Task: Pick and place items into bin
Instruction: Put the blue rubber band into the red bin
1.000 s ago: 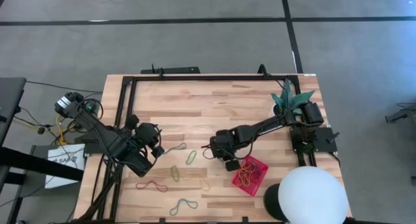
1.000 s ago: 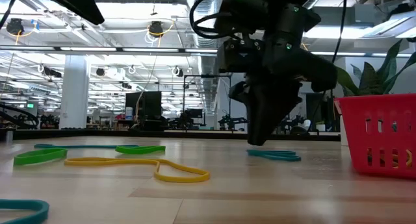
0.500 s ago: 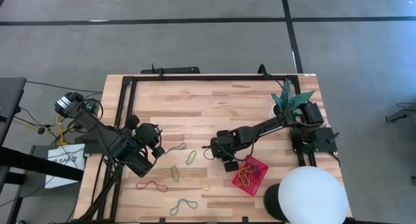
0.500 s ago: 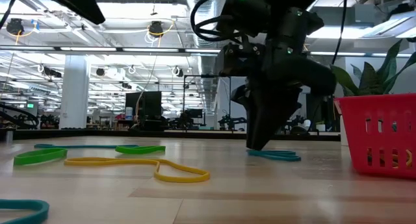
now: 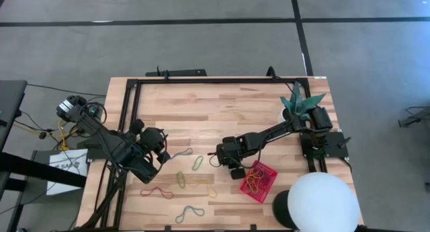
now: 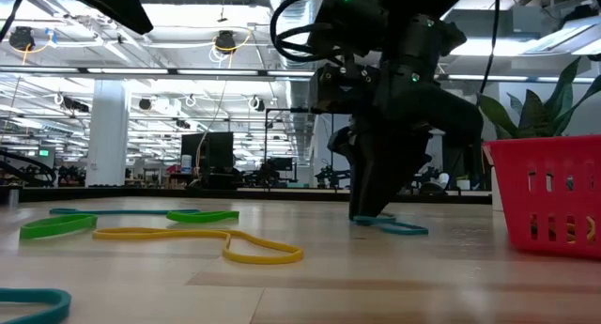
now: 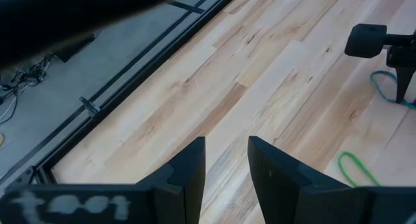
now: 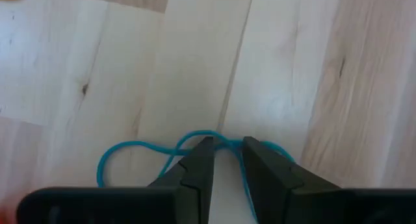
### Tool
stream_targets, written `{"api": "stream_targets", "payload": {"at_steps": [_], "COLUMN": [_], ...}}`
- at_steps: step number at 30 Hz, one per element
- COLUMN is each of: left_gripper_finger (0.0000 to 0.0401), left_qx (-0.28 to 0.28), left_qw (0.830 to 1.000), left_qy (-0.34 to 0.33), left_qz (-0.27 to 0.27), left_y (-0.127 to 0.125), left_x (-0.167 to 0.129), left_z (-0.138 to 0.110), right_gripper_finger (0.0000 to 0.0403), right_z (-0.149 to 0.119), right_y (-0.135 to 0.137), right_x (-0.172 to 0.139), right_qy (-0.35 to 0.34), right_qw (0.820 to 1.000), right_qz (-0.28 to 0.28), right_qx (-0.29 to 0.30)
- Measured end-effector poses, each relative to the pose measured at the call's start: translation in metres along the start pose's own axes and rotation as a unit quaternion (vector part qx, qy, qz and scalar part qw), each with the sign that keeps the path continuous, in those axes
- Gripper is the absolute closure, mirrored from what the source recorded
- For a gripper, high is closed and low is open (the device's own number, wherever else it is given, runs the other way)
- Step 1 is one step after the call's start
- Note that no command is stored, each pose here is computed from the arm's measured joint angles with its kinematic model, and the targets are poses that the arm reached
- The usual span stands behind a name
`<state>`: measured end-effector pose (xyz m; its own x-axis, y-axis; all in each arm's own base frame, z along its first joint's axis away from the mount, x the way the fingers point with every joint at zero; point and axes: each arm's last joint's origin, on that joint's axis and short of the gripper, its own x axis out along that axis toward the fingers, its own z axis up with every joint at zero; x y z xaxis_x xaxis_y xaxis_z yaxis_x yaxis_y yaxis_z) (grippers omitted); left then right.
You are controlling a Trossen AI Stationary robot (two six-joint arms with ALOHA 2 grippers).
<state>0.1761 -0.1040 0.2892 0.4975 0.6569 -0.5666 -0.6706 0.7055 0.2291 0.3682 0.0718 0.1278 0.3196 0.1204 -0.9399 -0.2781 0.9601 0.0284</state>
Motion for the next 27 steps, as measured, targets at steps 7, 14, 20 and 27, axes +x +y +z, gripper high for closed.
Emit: {"api": "stream_targets", "payload": {"at_steps": [7, 14, 20, 27], "left_gripper_finger": [0.0294, 0.0294, 0.0294, 0.0294], "left_qx": [0.000, -0.005, -0.016, -0.020], "left_qw": [1.000, 1.000, 0.999, 0.999], "left_qy": [-0.001, -0.020, -0.031, -0.032], "left_qz": [0.000, 0.002, -0.002, -0.005], "left_y": [0.000, -0.001, -0.003, -0.004], "left_x": [0.000, 0.000, 0.000, 0.000], "left_z": [0.000, 0.001, 0.003, 0.003], "right_gripper_finger": [0.0368, 0.0398, 0.0400, 0.0402], "right_z": [0.003, 0.007, 0.020, 0.026], "right_y": [-0.001, 0.017, 0.038, 0.051], "right_x": [-0.001, 0.001, -0.022, -0.071], "right_qy": [-0.018, -0.033, 0.020, 0.113], "right_qw": [1.000, 0.999, 0.996, 0.961], "right_qz": [-0.001, -0.005, -0.082, -0.245], "right_qx": [-0.009, 0.005, 0.024, 0.053]}}
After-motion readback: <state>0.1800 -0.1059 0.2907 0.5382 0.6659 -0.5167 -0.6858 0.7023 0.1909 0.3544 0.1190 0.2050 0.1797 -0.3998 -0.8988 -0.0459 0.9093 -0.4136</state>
